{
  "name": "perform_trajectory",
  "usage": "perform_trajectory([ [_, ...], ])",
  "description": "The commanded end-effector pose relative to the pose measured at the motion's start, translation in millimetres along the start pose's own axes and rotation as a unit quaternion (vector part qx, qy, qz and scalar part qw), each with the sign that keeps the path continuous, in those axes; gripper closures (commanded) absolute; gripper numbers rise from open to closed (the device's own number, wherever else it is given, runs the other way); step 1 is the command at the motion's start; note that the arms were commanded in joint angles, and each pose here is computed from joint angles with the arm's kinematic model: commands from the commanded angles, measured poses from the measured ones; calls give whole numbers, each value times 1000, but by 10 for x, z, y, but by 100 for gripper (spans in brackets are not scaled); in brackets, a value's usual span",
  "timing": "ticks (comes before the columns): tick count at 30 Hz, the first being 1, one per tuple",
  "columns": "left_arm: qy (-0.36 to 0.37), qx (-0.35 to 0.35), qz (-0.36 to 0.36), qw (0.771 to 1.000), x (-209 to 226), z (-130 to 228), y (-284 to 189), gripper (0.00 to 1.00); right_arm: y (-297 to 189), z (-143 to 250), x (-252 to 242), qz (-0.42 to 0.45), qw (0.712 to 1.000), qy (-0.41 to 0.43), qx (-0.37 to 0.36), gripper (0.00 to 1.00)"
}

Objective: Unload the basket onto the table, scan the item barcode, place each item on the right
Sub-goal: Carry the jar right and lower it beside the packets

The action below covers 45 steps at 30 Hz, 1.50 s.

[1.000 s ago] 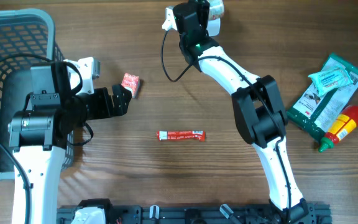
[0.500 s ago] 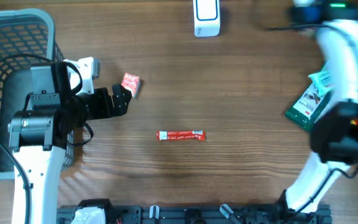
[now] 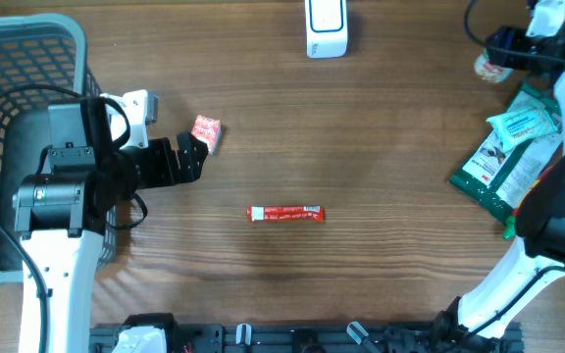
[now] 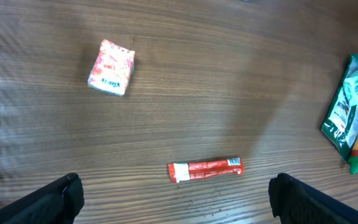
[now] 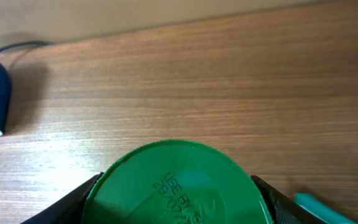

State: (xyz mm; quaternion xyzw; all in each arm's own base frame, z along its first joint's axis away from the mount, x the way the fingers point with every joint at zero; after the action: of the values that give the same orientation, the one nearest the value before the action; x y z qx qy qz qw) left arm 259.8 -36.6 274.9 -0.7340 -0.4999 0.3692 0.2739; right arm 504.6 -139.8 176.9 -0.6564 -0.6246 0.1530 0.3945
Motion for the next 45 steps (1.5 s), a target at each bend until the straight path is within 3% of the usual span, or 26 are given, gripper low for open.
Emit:
perform_trajectory([
  [1, 13, -6, 7, 1000, -26, -24, -21, 0, 188, 168, -65, 29, 999, 27, 0, 96],
  [15, 13, -6, 7, 1000, -26, -24, -21, 0, 408, 460, -344, 103, 992, 67, -3, 96],
  [19, 13, -6, 7, 1000, -26, -24, -21, 0, 409, 463, -348, 104, 992, 67, -3, 60],
  [24, 13, -6, 7, 1000, -26, -24, -21, 0, 409, 479, -349, 104, 992, 68, 1, 51],
  [30, 13, -6, 7, 1000, -26, -24, -21, 0, 411, 499, -351, 105, 992, 68, 5, 23],
  [31, 13, -6, 8, 1000, -26, -24, -21, 0, 411, 500, -351, 105, 992, 68, 5, 9],
  [41, 13, -6, 8, 1000, -26, -24, -21, 0, 395, 465, -339, 103, 992, 66, -1, 7],
  [45, 13, -6, 7, 1000, -26, -24, -21, 0, -33, -57, -86, 64, 993, 40, -87, 3],
])
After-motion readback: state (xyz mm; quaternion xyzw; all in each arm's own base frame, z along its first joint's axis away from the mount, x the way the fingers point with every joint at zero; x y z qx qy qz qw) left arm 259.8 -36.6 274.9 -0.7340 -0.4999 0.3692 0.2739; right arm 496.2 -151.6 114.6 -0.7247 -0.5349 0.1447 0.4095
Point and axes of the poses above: each gripper's point midway between its finger pads, its own y axis out along the fingers, its own x axis along the line the jaws close on, z = x × y, the point moved 5 cm from there along -y, back along the fingers, and after that the axes turned 12 degrees about y, right-handed, at the moved point
